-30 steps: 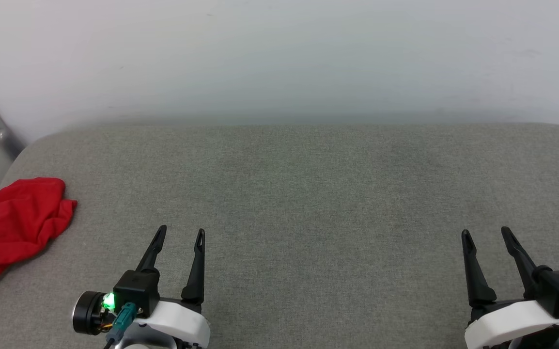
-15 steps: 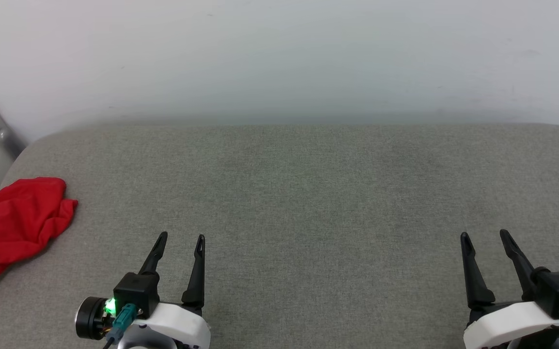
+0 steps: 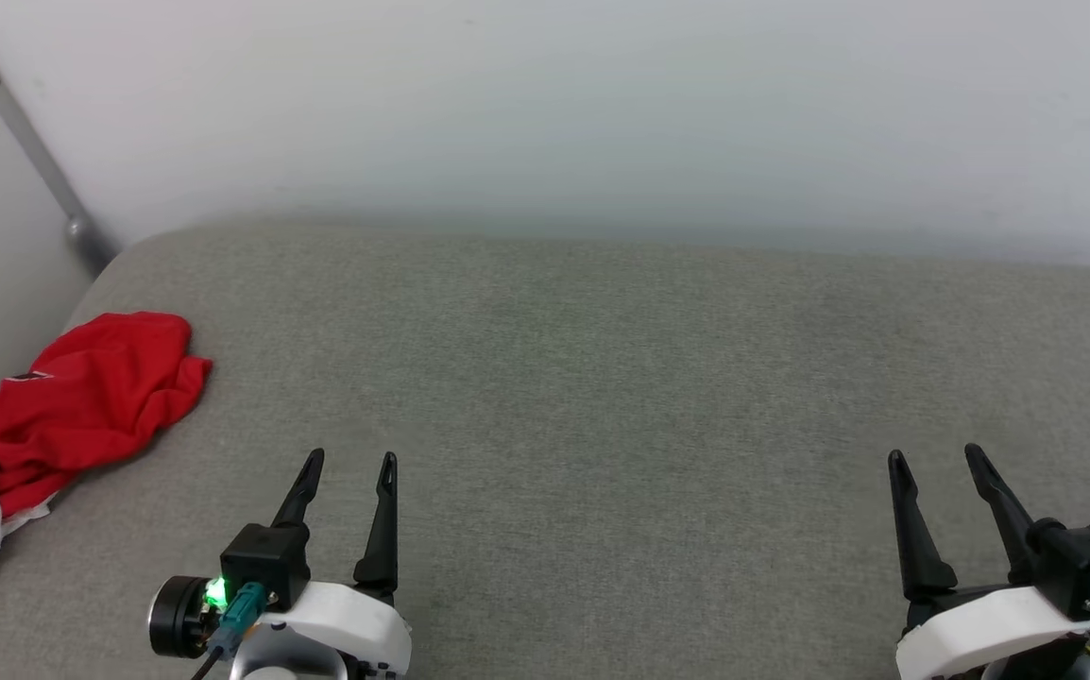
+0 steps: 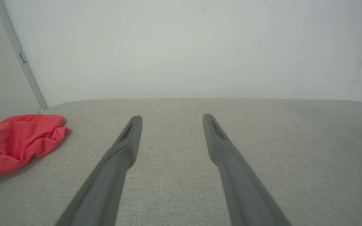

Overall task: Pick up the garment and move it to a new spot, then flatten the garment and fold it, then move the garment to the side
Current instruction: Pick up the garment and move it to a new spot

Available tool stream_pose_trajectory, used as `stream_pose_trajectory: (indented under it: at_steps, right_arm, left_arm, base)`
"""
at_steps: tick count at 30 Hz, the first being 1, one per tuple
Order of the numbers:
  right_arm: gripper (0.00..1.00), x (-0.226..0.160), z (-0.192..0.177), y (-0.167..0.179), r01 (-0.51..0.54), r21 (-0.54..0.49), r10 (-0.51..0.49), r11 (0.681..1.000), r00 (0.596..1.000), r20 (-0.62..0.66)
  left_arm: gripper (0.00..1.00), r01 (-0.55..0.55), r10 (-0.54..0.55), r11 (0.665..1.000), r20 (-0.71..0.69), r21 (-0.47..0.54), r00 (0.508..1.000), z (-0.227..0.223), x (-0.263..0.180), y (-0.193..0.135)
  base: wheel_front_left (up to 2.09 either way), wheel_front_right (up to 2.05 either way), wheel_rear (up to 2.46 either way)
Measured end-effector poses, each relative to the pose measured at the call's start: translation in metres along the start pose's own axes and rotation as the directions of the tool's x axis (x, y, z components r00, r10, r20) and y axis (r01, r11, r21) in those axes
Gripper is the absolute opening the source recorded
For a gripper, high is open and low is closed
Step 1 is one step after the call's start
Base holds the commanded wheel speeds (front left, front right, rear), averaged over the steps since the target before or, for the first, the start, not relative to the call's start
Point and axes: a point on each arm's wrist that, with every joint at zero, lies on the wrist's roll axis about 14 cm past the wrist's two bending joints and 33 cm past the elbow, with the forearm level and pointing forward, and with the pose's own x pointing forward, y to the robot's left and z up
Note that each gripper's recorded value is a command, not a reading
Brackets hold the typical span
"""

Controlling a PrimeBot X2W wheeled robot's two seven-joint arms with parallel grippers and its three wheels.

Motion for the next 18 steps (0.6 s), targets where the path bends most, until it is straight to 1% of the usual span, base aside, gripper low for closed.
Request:
stream_pose_trajectory:
  at_steps: [4, 9, 14, 18]
  right_arm:
    - [1.0, 0.011, 0.001, 0.021, -0.066, 0.002, 0.066, 0.998, 0.998, 0.003]
    - [1.0, 0.026, 0.001, 0.054, -0.164, 0.006, 0.164, 0.986, 0.986, 0.006]
    - [1.0, 0.039, 0.006, 0.089, -0.263, 0.011, 0.263, 0.965, 0.965, 0.02]
    - [1.0, 0.045, 0.006, 0.114, -0.333, 0.018, 0.333, 0.943, 0.943, 0.02]
  left_arm:
    - [1.0, -0.054, 0.054, 0.999, 0.01, 0.004, 0.998, 0.004, -0.007, 0.017]
    - [1.0, -0.145, 0.145, 0.989, 0.024, 0.006, 0.989, 0.01, -0.021, 0.044]
    - [1.0, -0.236, 0.235, 0.972, 0.047, 0.01, 0.971, 0.018, -0.038, 0.073]
    - [1.0, -0.311, 0.31, 0.95, 0.059, 0.009, 0.949, 0.023, -0.053, 0.094]
  base:
    - [0.0, 0.0, 0.0]
    - [0.0, 0.0, 0.0]
    - [0.0, 0.0, 0.0]
    - [0.0, 0.0, 0.0]
